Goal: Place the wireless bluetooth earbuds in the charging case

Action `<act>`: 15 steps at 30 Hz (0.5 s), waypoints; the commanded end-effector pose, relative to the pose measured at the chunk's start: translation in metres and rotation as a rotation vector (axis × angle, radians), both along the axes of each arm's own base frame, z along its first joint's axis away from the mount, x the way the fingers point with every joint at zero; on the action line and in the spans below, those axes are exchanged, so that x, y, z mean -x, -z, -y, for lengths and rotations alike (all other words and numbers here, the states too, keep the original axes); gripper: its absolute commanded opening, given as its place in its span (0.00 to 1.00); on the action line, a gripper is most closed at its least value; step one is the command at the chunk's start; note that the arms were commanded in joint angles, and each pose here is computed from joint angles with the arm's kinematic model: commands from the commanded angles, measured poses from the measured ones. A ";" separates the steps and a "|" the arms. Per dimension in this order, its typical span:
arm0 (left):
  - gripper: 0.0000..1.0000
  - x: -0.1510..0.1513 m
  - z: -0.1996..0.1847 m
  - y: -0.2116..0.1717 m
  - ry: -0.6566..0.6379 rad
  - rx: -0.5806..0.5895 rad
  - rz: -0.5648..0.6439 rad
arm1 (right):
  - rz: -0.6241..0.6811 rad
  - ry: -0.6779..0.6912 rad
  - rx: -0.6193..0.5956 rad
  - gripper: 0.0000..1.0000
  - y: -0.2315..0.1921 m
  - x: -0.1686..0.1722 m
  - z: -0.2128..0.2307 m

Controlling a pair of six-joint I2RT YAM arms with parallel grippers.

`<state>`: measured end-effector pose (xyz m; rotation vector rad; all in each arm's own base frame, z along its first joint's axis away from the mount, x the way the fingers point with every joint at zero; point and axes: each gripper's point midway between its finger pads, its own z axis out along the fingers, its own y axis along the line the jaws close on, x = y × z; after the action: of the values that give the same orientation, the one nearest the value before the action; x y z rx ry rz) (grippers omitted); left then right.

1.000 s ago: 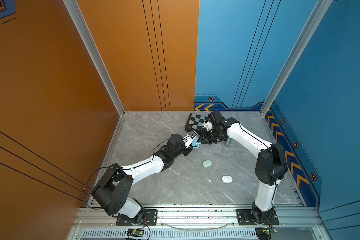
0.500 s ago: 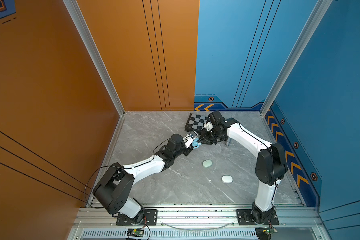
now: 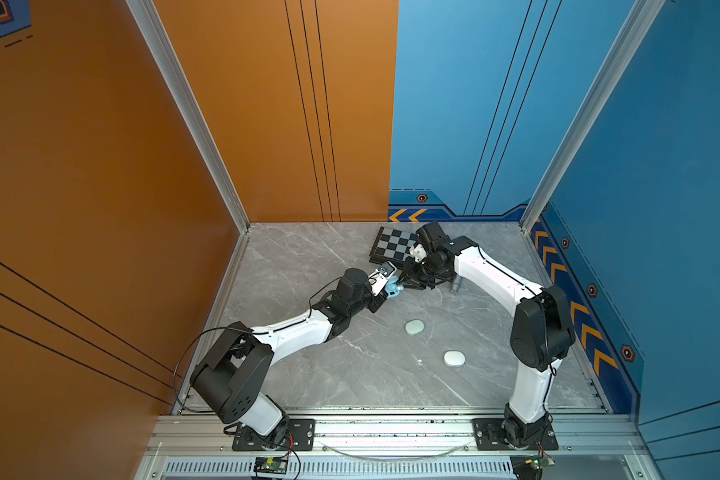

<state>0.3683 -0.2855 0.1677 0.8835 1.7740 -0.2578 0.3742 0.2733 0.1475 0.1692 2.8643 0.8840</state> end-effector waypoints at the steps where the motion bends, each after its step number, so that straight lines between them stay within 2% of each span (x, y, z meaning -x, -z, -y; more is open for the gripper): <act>1: 0.00 0.005 0.014 0.010 0.036 0.002 -0.039 | 0.017 -0.058 -0.099 0.27 -0.024 0.012 -0.022; 15: 0.00 0.004 0.017 0.023 0.031 -0.006 -0.072 | 0.008 -0.033 -0.116 0.31 -0.024 0.013 -0.022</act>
<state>0.3704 -0.2885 0.1510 0.8773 1.8178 -0.2683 0.3701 0.2721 0.1387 0.2257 2.8867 0.8858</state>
